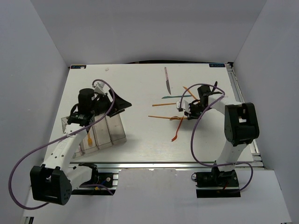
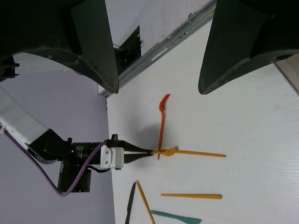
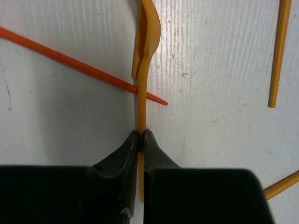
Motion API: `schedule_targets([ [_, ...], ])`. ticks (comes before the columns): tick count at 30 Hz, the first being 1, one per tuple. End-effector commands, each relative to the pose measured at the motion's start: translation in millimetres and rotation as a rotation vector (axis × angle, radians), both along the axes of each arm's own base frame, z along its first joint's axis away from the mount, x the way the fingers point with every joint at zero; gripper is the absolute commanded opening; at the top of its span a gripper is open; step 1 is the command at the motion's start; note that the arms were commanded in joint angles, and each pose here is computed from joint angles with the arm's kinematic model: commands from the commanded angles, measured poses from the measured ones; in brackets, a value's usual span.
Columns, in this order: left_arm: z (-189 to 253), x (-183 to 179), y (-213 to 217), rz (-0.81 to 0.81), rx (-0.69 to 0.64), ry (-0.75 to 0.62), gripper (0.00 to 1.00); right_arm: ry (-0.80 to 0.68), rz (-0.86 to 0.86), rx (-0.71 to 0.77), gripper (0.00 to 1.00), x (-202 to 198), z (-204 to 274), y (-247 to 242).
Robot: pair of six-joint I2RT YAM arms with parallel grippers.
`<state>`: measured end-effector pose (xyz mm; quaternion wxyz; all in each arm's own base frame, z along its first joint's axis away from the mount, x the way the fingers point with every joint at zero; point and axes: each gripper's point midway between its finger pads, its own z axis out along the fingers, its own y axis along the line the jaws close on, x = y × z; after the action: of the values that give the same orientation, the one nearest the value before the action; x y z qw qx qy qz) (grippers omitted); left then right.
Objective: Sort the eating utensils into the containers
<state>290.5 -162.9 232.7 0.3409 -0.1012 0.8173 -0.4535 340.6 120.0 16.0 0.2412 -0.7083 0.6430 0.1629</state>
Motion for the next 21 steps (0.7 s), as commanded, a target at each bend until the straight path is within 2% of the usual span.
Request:
schedule_targets([
  [1, 0.4, 5.4, -24.5, -0.025, -0.022, -0.016, 0.79, 0.1, 0.019, -0.056, 0.06, -33.3, -13.4, -13.4],
  [4, -0.2, 10.1, -42.4, -0.055, -0.027, -0.029, 0.79, 0.11, -0.02, -0.016, 0.0, -28.9, 3.8, -9.4],
  [9, -7.3, 13.0, -75.0, -0.113, -0.025, -0.031, 0.78, 0.169, -0.116, 0.124, 0.0, -22.4, 47.5, 13.4],
  [12, -12.5, 16.0, -98.6, -0.15, -0.023, -0.024, 0.78, 0.28, -0.241, 0.25, 0.0, -15.6, 78.6, 38.5],
  [13, -22.6, 13.8, -109.2, -0.173, -0.012, 0.002, 0.78, 0.333, -0.263, 0.311, 0.0, -16.2, 88.7, 50.7],
  [15, -16.4, 19.9, -123.2, -0.181, -0.013, -0.03, 0.79, 0.478, -0.331, 0.399, 0.0, -18.5, 109.2, 75.3],
  [19, -29.2, 34.6, -137.8, -0.163, 0.016, 0.0, 0.81, 0.67, -0.504, 0.458, 0.0, -16.3, 129.5, 114.8],
  [20, -29.0, 37.8, -139.4, -0.156, 0.019, -0.001, 0.81, 0.663, -0.479, 0.471, 0.0, -16.0, 131.3, 121.0],
  [21, -23.3, 42.0, -142.2, -0.151, 0.015, -0.013, 0.81, 0.726, -0.509, 0.481, 0.0, -20.7, 137.8, 131.3],
])
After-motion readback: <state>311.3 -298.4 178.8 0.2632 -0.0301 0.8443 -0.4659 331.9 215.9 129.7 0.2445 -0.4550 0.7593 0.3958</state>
